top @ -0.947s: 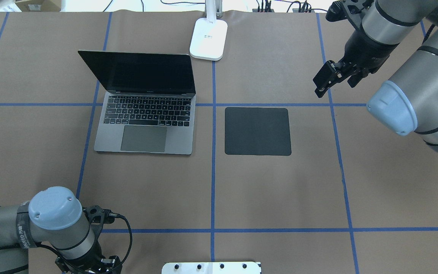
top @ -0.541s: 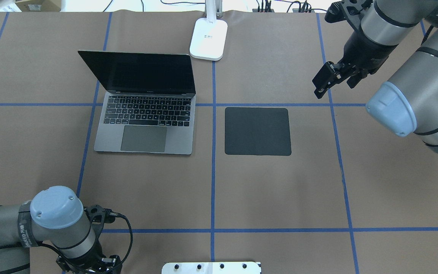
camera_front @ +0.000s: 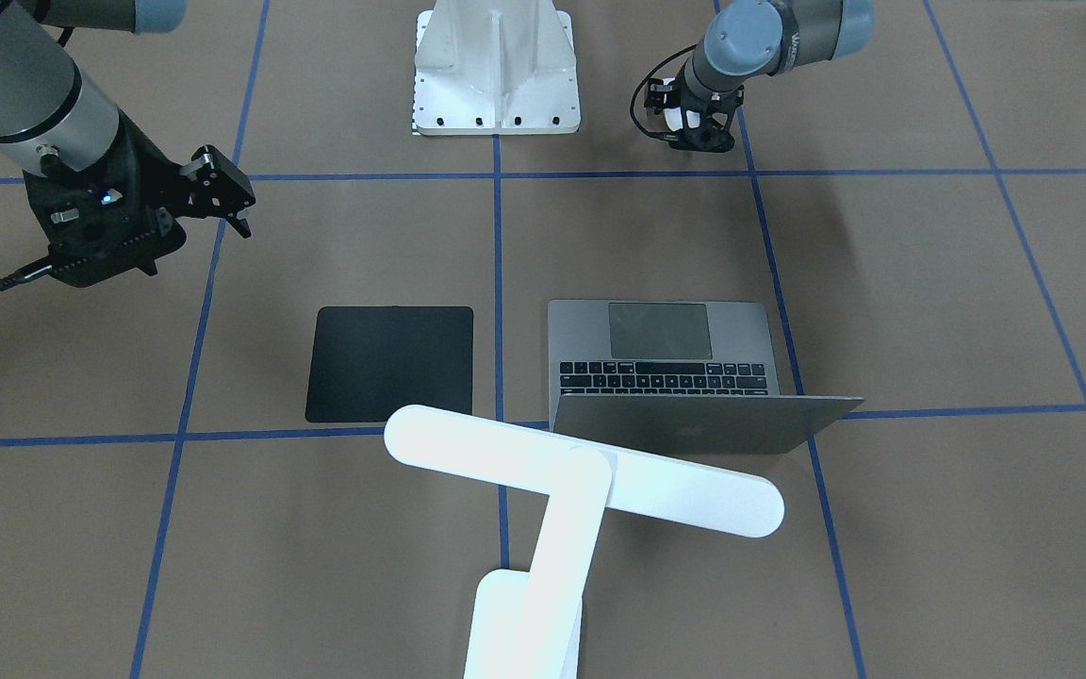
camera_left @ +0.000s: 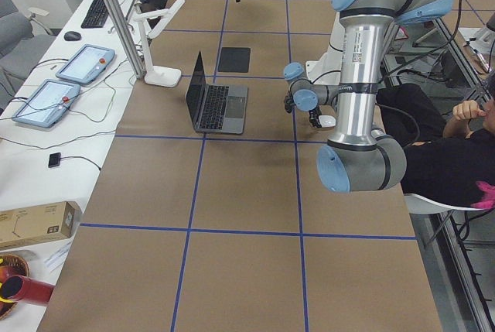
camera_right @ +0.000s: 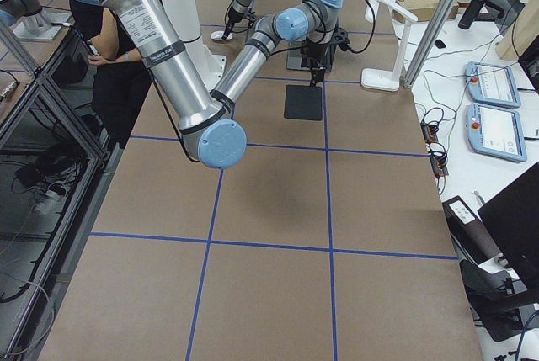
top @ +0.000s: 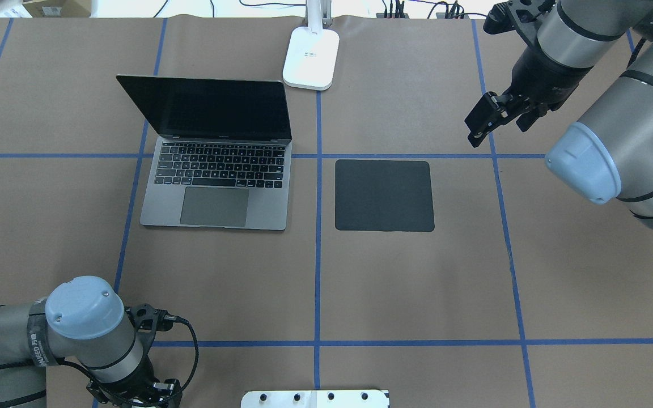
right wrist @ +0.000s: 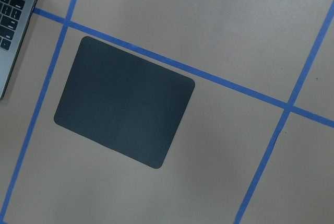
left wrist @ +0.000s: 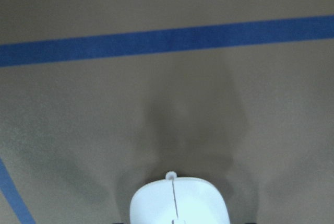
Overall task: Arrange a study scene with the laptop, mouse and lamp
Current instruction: 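Lower the left gripper over the white mouse and close on it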
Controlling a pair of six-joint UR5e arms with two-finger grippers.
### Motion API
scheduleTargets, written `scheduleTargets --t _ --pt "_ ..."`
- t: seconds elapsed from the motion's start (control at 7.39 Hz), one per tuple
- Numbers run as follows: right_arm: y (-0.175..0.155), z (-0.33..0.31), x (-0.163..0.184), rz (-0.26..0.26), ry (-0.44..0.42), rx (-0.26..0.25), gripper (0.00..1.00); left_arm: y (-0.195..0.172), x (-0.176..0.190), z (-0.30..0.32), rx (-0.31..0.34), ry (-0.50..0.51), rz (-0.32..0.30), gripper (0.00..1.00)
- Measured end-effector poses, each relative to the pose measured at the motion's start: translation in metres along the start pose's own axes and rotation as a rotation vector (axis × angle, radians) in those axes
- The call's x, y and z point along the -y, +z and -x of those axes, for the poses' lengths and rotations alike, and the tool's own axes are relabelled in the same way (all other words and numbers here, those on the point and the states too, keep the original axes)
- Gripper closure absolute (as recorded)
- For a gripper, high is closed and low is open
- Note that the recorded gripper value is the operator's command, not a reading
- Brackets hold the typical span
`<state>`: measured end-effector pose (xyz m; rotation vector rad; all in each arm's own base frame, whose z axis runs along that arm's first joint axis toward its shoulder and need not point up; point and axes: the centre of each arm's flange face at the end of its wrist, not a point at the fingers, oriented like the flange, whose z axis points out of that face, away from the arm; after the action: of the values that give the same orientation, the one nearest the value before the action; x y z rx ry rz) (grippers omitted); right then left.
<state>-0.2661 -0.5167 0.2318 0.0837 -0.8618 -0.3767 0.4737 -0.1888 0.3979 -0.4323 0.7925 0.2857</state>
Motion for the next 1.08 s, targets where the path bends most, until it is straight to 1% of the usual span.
scheduleTargets --t 0.41,0.81,1.08 --pt "-0.0003 0.0002 -0.0005 -0.001 -0.001 0.000 0.00 -0.0016 -0.0006 -0.0003 -0.008 -0.001 0.012 0.30" --pt "-0.0003 0.0001 -0.0008 -0.001 -0.001 0.000 0.00 -0.0012 -0.0005 -0.0006 -0.008 -0.001 0.013 0.29" --pt "-0.0008 0.0004 -0.0012 -0.004 -0.003 -0.002 0.00 -0.0003 0.0001 -0.0013 -0.008 -0.002 0.013 0.35"
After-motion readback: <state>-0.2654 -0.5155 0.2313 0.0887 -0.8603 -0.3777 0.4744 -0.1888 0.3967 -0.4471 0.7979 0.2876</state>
